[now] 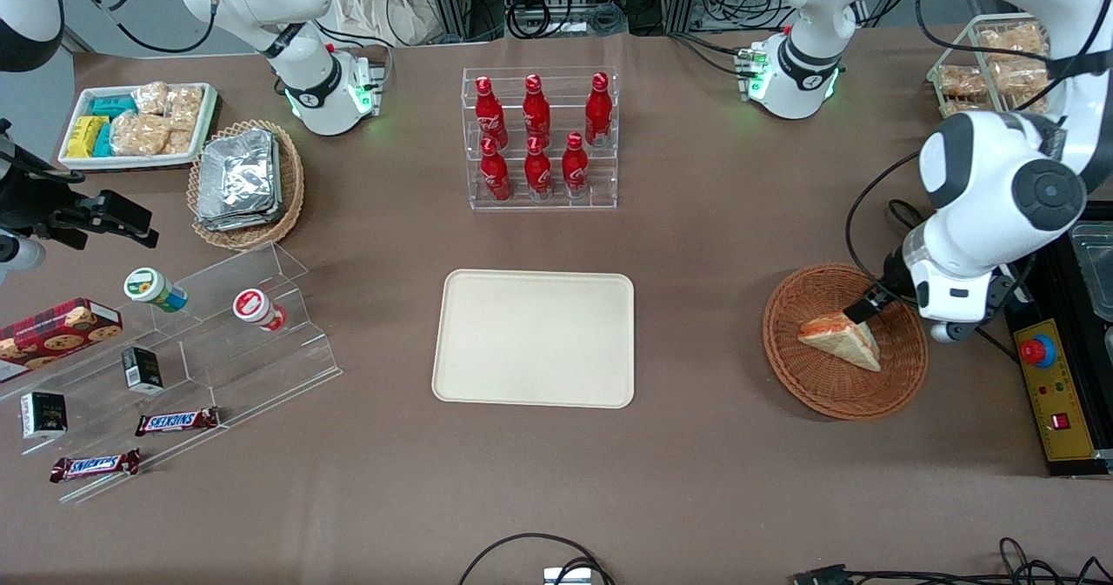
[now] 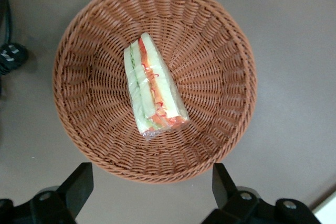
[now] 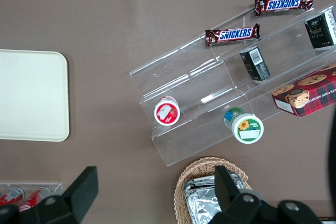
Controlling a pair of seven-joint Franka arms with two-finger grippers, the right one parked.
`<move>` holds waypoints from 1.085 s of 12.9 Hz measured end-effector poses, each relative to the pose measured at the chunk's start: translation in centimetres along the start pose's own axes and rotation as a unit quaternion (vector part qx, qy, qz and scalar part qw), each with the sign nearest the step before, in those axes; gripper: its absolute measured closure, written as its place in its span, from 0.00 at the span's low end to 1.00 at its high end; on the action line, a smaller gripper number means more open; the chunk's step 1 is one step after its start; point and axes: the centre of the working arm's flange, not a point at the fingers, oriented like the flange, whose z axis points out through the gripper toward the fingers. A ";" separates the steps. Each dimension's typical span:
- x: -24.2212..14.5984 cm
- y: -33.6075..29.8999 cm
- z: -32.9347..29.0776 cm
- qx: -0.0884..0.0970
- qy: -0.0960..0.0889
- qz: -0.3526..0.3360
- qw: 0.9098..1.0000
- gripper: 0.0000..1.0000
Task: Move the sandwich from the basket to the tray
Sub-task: 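Move the open left gripper down over the wrapped sandwich in the basket, then close the left gripper on the sandwich's wrapped end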
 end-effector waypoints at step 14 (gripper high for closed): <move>2.2 -1.4 9.5 -0.037 0.008 -0.054 0.998 0.00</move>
